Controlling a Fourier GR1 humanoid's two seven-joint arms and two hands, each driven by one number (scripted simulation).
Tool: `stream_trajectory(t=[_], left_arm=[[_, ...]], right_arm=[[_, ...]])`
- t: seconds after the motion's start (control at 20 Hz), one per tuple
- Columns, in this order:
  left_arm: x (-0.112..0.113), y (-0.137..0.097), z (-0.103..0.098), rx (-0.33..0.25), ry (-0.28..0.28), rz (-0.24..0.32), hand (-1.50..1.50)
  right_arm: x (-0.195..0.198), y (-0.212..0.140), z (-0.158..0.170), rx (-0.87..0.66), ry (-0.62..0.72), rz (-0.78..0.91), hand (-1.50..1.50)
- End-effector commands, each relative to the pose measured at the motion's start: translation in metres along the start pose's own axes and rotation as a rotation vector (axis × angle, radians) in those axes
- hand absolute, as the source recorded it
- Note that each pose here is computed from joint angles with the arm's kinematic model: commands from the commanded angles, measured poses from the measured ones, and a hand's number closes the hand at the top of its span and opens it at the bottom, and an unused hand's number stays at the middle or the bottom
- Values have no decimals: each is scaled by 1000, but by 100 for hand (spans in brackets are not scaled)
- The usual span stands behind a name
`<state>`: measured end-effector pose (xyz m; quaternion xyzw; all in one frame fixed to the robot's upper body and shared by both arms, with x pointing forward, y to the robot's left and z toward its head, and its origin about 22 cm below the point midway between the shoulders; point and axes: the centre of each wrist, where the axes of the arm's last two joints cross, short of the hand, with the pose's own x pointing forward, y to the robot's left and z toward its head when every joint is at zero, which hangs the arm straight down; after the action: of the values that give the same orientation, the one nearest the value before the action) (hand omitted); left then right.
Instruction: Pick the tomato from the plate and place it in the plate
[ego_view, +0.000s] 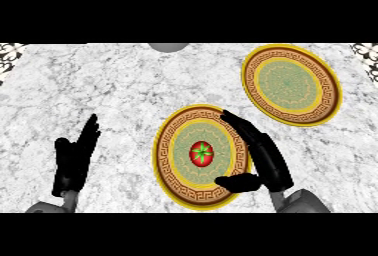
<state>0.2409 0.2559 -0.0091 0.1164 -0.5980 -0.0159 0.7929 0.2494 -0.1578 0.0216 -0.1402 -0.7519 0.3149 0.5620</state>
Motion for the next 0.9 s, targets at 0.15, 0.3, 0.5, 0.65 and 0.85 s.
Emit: stream_trajectory(t=[0.15,0.3,0.5,0.65,0.85], left_arm=[[7,-12,-1,-12,2,2,0],[0,4,-4,-4,-12,17,0],[-7,8,-7,-2,13,14,0],[7,5,-4,8,5,-2,0],[-5,5,-6,-5,5,1,0]], right_arm=[[49,-21,-33,172,137,250,-150],[58,-21,-36,334,217,276,-150],[81,-6,-27,429,262,292,-150],[64,-24,-41,477,312,295,-150],[79,0,-51,484,337,304,-150]])
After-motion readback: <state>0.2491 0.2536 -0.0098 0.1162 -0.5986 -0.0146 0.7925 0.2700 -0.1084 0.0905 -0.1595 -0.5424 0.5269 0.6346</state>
